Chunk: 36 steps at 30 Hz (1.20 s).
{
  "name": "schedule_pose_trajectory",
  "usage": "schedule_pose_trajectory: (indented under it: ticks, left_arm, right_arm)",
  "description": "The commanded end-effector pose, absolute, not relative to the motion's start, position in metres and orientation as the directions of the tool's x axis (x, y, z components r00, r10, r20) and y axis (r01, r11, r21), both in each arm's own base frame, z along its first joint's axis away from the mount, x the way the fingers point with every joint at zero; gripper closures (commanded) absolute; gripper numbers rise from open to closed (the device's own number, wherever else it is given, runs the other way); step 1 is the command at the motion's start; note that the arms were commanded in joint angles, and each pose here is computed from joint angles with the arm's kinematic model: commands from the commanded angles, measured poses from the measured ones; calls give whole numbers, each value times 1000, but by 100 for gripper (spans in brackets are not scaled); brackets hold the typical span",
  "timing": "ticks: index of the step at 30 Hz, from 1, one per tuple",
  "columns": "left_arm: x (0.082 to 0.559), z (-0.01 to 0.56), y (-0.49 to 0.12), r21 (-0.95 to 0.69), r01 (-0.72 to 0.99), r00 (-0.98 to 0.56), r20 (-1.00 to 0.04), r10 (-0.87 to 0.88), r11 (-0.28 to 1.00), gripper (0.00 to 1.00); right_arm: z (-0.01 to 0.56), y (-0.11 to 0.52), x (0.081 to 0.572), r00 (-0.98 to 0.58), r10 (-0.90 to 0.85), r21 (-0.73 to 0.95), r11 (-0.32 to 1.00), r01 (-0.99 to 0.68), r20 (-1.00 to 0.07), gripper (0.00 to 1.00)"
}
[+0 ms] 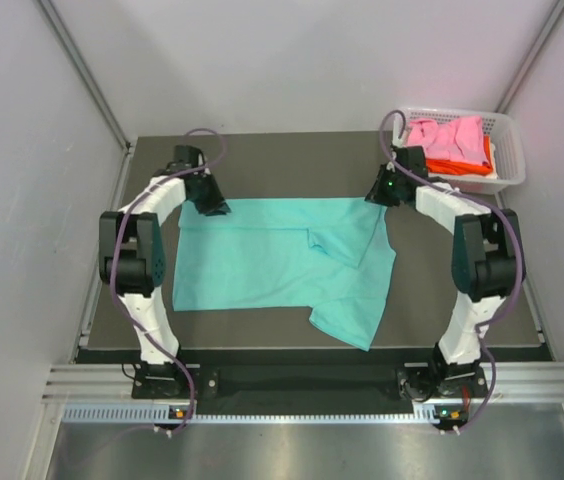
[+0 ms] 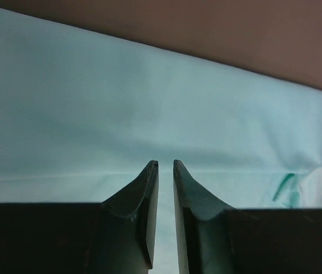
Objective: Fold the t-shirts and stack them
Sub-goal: Fold the tshirt
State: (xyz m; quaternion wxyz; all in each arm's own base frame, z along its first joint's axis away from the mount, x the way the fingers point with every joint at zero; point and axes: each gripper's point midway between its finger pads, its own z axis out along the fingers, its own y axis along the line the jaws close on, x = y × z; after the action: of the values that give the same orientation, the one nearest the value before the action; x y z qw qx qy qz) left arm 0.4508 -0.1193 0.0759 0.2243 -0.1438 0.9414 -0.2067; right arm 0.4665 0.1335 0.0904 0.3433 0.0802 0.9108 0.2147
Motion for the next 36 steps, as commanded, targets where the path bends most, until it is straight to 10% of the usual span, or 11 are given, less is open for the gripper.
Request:
schedule_pose_trajectory:
  ticks: [1,16,20,24,36]
  left_arm:
    - [462,59,-80,-446,-201,-840,-379,-388,872,79]
    - [475,41,-29,-355,-324,-810,-374,-451,877,80]
    - [457,76,-29,-368,-372,-773,-385,-504,852,74]
    - [385,94,-19,-291,-486,-732,-380,-566,824,67]
    - [214,67,11,-156,-849,-431,-350,-832,505,72]
  right_arm:
    - [96,137,498,-699,214,352,934,-57,-683,98]
    - [72,81,537,-748,167,118,986,119,-643,97]
    - [120,99,526,-746,127,97,992,83,-654,73]
    - [164,123,470,-722,82,98,995,20,-687,47]
    - [119,192,266,-913,129,426,903,-52,-386,42]
